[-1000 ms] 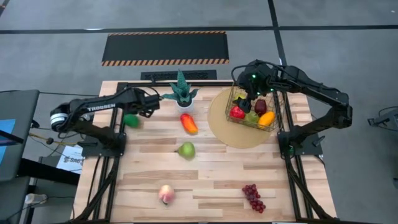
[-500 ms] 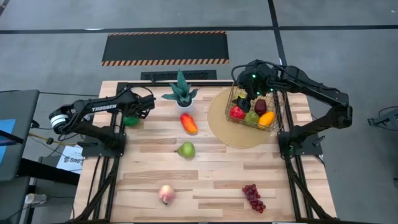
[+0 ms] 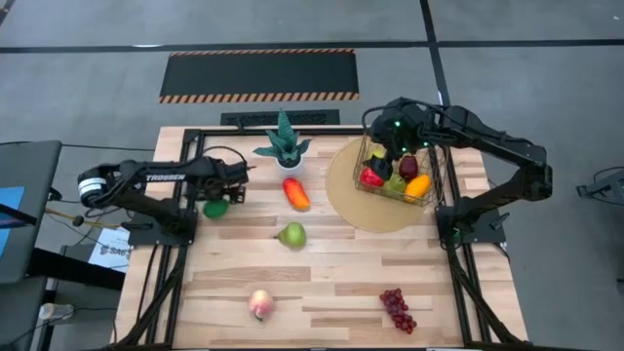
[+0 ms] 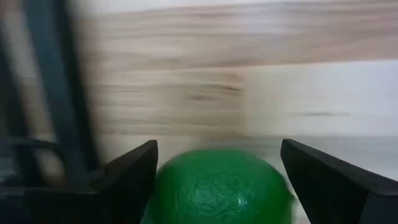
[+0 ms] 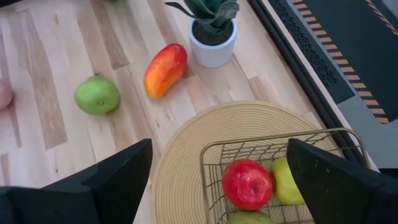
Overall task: Build produce basket
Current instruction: Move the fruits to the center of the table, then put the pear into the wire basket
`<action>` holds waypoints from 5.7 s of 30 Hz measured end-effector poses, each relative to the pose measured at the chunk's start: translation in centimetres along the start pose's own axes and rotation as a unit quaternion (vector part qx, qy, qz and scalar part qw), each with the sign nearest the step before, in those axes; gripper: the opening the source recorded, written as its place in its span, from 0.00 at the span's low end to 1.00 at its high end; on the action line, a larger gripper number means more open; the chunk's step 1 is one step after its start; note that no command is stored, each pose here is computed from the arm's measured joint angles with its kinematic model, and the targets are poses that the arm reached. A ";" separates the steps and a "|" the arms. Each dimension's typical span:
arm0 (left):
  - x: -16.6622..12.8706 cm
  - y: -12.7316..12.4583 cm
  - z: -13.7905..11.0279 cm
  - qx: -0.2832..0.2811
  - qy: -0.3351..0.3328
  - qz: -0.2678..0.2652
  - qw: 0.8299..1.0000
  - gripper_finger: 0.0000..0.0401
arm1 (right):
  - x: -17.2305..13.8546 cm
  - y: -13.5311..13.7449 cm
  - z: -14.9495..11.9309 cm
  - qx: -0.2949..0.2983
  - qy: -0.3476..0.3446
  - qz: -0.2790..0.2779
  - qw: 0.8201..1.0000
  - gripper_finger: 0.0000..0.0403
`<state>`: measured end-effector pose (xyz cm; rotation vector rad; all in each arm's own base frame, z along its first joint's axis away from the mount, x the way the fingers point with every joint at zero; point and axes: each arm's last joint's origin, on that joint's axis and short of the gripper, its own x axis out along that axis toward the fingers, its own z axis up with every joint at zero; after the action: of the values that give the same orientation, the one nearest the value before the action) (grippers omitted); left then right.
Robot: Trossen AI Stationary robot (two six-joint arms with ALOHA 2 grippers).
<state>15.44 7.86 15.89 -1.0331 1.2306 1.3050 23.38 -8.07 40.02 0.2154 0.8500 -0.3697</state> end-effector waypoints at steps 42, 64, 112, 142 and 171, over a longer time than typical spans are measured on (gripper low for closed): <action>-9.7 1.2 -23.1 0.293 0.053 -0.162 0.941 0.82 | 0.0 1.8 -0.2 -0.033 0.004 0.023 0.999 0.96; -1.5 -6.7 -17.5 0.356 -0.135 -0.164 0.910 0.82 | 0.2 2.1 0.0 -0.026 -0.005 0.027 0.999 0.96; -12.7 -1.9 -22.3 0.564 -0.015 -0.293 0.772 0.82 | 0.2 2.1 0.2 0.013 -0.015 0.029 0.999 0.96; -3.7 -10.3 -24.3 0.657 -0.132 -0.313 0.673 0.82 | 0.2 2.1 0.3 0.015 -0.021 0.030 0.999 0.96; -9.1 -15.3 -9.3 0.609 -0.161 -0.352 0.693 0.82 | 3.4 7.1 0.1 -0.022 0.025 0.071 0.997 0.96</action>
<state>31.06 -3.13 22.12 -0.1642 0.9365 -0.0958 28.35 -2.42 37.78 0.2442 0.8850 -0.2141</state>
